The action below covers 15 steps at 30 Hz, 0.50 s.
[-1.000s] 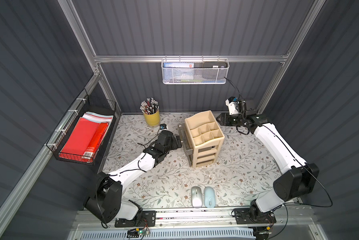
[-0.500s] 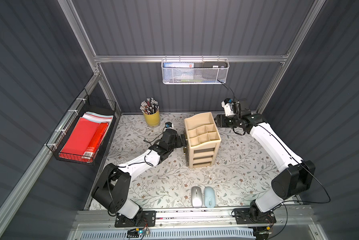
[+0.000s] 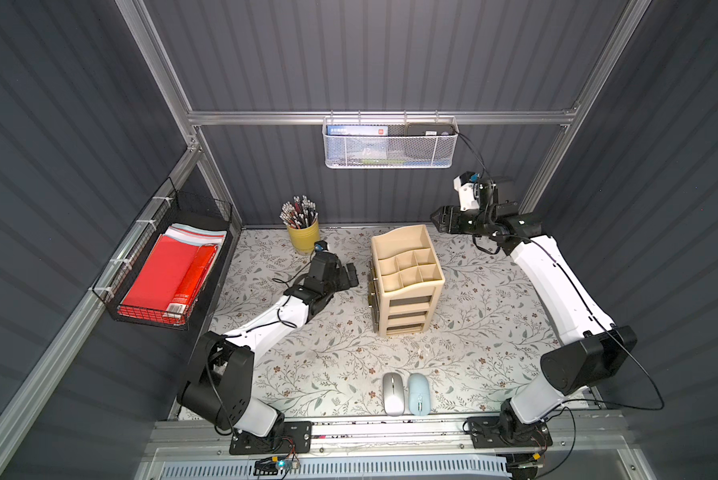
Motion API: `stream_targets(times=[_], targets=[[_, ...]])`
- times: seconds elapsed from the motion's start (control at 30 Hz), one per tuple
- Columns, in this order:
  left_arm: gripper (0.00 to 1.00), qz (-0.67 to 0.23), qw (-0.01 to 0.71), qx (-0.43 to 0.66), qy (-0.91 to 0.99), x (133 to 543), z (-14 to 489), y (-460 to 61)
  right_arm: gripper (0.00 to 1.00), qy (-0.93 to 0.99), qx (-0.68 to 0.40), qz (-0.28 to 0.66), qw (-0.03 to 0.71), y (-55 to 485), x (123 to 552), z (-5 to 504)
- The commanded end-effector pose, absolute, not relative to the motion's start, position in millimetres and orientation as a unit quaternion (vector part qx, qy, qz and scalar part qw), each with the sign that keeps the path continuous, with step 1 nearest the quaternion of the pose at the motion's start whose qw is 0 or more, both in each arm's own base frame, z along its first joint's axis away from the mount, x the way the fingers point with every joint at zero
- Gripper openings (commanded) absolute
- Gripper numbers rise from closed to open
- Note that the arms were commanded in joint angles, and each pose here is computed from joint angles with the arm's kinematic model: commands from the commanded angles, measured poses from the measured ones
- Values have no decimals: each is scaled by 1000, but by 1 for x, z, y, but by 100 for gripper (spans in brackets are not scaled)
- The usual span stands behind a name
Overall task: Take the mice out of the drawer
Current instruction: Close the drawer in the storage box, then open the drawer in the storage box.
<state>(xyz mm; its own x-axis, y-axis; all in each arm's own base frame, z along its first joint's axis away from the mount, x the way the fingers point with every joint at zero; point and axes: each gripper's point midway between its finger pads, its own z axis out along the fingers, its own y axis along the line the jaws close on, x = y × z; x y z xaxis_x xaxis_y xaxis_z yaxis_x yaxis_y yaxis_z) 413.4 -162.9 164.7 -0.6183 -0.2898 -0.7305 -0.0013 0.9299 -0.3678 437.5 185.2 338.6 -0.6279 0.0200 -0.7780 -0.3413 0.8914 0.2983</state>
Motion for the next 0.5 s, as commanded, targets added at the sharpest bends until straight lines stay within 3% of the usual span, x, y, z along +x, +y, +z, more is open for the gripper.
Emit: stream_targets(times=[0.0, 0.1, 0.2, 0.33, 0.47], targets=[[99, -188, 415, -69, 888, 410, 180, -165, 72, 892, -110, 206, 387, 196, 433, 317], [98, -199, 426, -57, 881, 407, 194, -168, 72, 899, -113, 191, 377, 198, 434, 306], [88, -202, 406, -48, 890, 407, 192, -173, 69, 904, -117, 181, 369, 200, 434, 298], [78, -216, 336, -10, 917, 405, 165, -193, 55, 908, -123, 172, 363, 203, 433, 291], [77, -292, 267, 5, 918, 382, 148, -219, 41, 910, -123, 164, 361, 202, 432, 286]])
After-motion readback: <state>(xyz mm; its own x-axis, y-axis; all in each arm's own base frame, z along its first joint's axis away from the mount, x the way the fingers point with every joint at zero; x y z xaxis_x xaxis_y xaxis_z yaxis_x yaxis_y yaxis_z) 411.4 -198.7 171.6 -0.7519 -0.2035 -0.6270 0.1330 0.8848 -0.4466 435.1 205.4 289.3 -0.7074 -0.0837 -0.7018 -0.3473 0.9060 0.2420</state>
